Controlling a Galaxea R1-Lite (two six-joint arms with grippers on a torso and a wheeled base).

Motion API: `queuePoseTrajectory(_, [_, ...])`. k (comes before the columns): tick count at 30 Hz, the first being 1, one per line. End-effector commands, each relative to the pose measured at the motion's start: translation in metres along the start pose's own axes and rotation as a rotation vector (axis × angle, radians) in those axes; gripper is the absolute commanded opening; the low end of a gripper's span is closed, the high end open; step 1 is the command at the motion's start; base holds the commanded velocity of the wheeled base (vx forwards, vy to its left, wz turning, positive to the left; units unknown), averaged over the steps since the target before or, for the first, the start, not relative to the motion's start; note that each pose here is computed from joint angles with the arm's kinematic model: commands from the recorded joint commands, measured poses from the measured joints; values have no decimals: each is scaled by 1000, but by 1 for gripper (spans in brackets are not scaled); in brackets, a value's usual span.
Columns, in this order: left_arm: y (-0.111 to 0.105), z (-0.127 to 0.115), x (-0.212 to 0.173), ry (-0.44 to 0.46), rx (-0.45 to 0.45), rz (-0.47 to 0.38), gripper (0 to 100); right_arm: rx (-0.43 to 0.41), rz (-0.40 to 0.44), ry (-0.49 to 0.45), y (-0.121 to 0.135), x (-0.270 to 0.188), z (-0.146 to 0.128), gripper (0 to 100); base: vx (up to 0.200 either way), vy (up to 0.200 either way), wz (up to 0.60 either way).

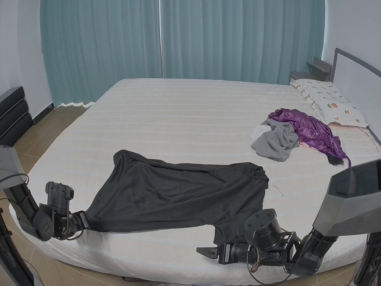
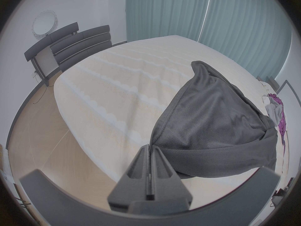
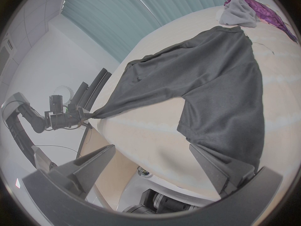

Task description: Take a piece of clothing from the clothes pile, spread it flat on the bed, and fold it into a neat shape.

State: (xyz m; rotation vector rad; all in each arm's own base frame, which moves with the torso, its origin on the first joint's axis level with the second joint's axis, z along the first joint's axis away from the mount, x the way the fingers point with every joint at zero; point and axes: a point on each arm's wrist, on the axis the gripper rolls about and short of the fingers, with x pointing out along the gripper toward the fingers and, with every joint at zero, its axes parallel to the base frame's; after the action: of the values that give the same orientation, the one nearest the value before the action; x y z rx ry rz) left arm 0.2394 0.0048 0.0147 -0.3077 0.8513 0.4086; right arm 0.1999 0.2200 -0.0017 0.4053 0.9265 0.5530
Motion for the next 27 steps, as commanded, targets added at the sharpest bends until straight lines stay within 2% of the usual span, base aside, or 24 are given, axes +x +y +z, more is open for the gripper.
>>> queuePoseTrajectory(1, [0, 0, 0, 0, 0, 0, 0, 25, 5, -53, -3, -23, 12, 100, 0, 0, 0])
queuePoseTrajectory(11, [0, 0, -1, 0, 0, 0, 0, 124, -78, -128, -36, -56, 28, 100, 0, 0, 0])
queuePoseTrajectory(13, [0, 0, -1, 0, 0, 0, 0, 157, -125, -112, -50, -60, 24, 100, 0, 0, 0])
queuePoseTrajectory(22, [0, 0, -2, -2, -1, -1, 0, 210, -219, -44, -75, -48, 14, 100, 0, 0, 0])
queuePoseTrajectory(27, [1, -1, -2, -1, 0, 0, 0, 223, -240, -31, -83, -39, 11, 100, 0, 0, 0])
